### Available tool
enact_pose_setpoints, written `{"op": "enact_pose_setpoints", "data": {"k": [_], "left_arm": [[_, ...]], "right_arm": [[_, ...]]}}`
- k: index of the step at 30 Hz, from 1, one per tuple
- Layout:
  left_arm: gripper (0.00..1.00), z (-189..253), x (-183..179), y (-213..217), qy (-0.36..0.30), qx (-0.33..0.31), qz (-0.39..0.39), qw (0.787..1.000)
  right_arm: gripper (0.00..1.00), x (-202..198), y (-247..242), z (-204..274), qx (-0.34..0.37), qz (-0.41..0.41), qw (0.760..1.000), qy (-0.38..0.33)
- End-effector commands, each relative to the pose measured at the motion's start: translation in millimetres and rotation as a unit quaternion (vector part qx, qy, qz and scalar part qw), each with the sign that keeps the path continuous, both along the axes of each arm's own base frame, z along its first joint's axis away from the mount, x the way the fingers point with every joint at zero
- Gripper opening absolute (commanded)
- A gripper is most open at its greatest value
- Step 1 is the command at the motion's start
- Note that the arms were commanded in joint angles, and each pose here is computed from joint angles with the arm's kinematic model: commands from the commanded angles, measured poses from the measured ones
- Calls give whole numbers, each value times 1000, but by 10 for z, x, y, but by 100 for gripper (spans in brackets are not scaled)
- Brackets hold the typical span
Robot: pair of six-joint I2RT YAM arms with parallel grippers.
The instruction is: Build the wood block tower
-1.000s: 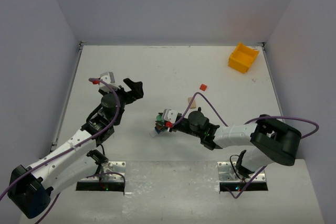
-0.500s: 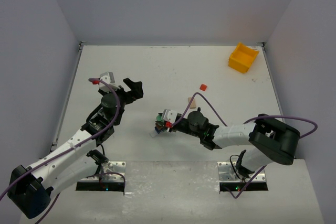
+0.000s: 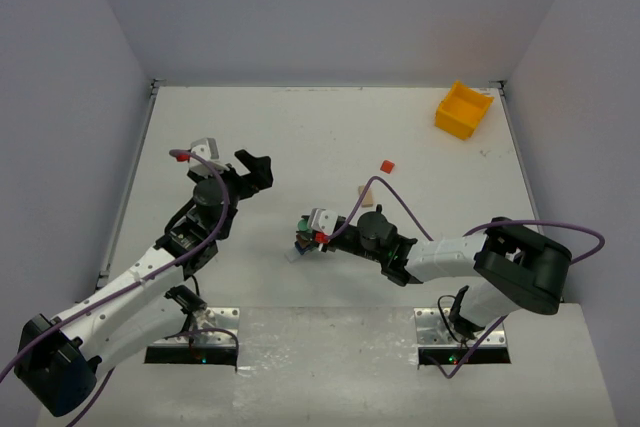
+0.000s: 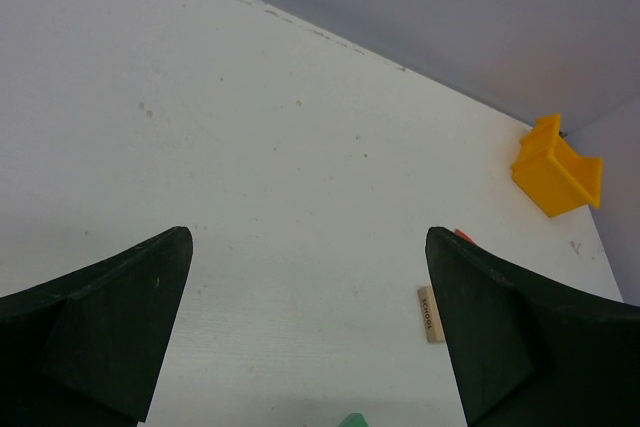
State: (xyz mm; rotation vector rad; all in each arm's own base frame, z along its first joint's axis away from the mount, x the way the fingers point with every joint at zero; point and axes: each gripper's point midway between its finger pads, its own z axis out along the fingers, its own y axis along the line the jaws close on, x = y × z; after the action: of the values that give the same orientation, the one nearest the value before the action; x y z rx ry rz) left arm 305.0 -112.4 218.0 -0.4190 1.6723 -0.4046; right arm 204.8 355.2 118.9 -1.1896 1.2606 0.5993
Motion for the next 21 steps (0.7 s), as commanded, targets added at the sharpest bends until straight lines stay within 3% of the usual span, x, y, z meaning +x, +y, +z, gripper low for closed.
{"op": "enact_pose_setpoints", "data": {"k": [1, 21], "left_arm": [[100, 93, 34, 3, -20, -9, 5, 1000], [100, 96, 41, -29, -20, -10, -2, 1000]], "right_arm": [[17, 72, 70, 311, 42, -2, 999, -34], [21, 75, 62, 294, 39, -4, 999, -35]]}}
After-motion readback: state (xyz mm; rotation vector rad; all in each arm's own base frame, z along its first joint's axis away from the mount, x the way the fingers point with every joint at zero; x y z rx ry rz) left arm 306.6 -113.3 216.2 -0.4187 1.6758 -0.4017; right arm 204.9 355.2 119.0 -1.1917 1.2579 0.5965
